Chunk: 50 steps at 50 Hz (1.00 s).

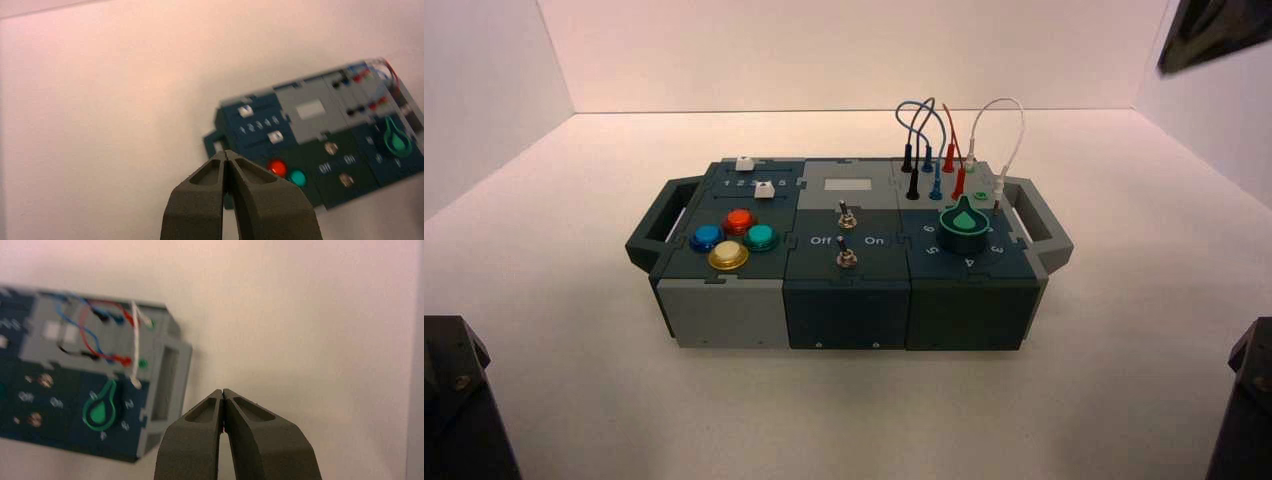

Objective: Move the box to the left.

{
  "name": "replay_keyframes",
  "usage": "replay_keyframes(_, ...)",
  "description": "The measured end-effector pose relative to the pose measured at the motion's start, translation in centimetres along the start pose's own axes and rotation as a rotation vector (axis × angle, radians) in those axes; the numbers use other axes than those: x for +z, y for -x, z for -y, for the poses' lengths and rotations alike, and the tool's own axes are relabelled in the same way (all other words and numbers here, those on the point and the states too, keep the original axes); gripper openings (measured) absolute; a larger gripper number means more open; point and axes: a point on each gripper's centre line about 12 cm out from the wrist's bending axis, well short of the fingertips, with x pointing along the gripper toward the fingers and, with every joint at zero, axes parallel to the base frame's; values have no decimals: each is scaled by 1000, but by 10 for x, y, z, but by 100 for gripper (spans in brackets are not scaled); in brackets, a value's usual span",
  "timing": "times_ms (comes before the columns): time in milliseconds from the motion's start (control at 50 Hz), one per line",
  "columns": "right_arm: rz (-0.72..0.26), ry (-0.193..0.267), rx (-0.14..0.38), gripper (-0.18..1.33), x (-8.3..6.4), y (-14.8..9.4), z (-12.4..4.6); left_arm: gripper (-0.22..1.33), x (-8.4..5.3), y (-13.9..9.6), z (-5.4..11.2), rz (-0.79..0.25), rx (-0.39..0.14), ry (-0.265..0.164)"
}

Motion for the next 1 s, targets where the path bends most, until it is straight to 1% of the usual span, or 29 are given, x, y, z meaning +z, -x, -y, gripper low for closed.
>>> replay_keyframes(60, -49, -3, -2, -14, 0, -9, 0, -16, -1, -4, 4, -20, -16, -18)
replay_keyframes(140, -87, -4, -4, -14, 0, -16, 0, -16, -2, -6, 6, -31, -22, -23)
replay_keyframes(240, -126, -4, -5, -14, -1, -23, 0, -16, -4, -7, 5, -35, -20, -21)
replay_keyframes(360, -196, -6, -9, -14, -3, -38, 1, -17, -8, -8, 5, -38, -21, -22)
replay_keyframes(440, -277, -3, -14, -14, -6, -53, 1, -16, -8, -7, 5, -35, -21, -22)
replay_keyframes(500, -316, -2, -15, -14, -6, -61, 1, -16, -8, -8, 5, -34, -21, -22)
replay_keyframes(660, -368, -2, -15, -14, -2, -74, 1, -16, -9, -8, 5, -32, -21, -22)
replay_keyframes(760, -397, -12, 0, -14, 2, -82, -1, -16, -9, -8, 6, -29, -23, -24)
replay_keyframes(860, -425, -17, 9, -14, 1, -89, -2, -16, -9, -8, 6, -25, -23, -24)
replay_keyframes(1000, -494, -19, 11, -14, -2, -102, -3, -16, -9, -9, 6, -22, -23, -25)
